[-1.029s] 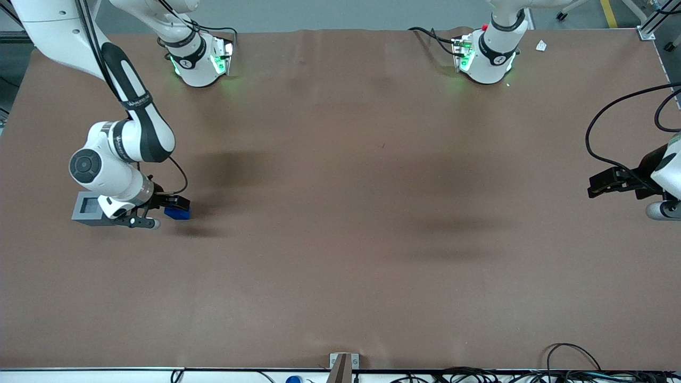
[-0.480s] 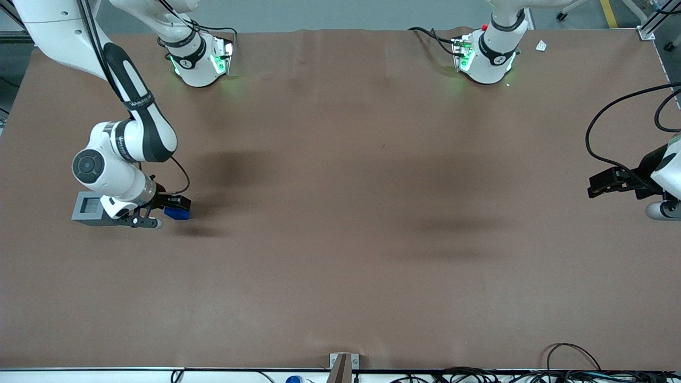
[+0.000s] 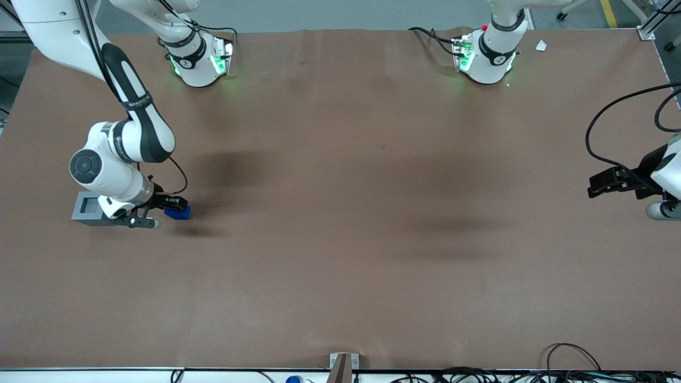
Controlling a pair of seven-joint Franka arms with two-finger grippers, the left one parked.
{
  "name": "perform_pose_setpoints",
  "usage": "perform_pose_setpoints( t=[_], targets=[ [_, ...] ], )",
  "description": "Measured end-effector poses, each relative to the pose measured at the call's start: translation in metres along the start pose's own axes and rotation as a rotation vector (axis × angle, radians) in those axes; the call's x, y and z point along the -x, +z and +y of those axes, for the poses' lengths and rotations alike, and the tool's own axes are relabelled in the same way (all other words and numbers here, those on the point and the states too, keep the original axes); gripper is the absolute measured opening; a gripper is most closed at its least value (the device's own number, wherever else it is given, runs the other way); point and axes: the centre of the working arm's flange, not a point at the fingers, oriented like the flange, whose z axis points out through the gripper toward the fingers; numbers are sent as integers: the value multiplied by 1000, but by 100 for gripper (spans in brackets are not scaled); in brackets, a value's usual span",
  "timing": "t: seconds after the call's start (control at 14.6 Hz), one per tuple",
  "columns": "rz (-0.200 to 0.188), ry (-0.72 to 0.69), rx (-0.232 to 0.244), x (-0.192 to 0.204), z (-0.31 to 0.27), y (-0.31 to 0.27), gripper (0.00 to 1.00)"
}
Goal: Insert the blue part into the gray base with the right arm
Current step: 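Close the right gripper on the blue block, then lift the blue block and carry it over the gray base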
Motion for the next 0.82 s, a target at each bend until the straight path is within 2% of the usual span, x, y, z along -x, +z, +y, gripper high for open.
perform_pose_setpoints(
  t=[0.21,0.62,0.75,0.82],
  targets=[
    [-2,2,0,0,0,0,50],
    [-14,14,2,-1,7,-1,51],
    [-43,11,5,-5,16,-7,51],
    [-71,1,6,-9,23,-14,51]
  ],
)
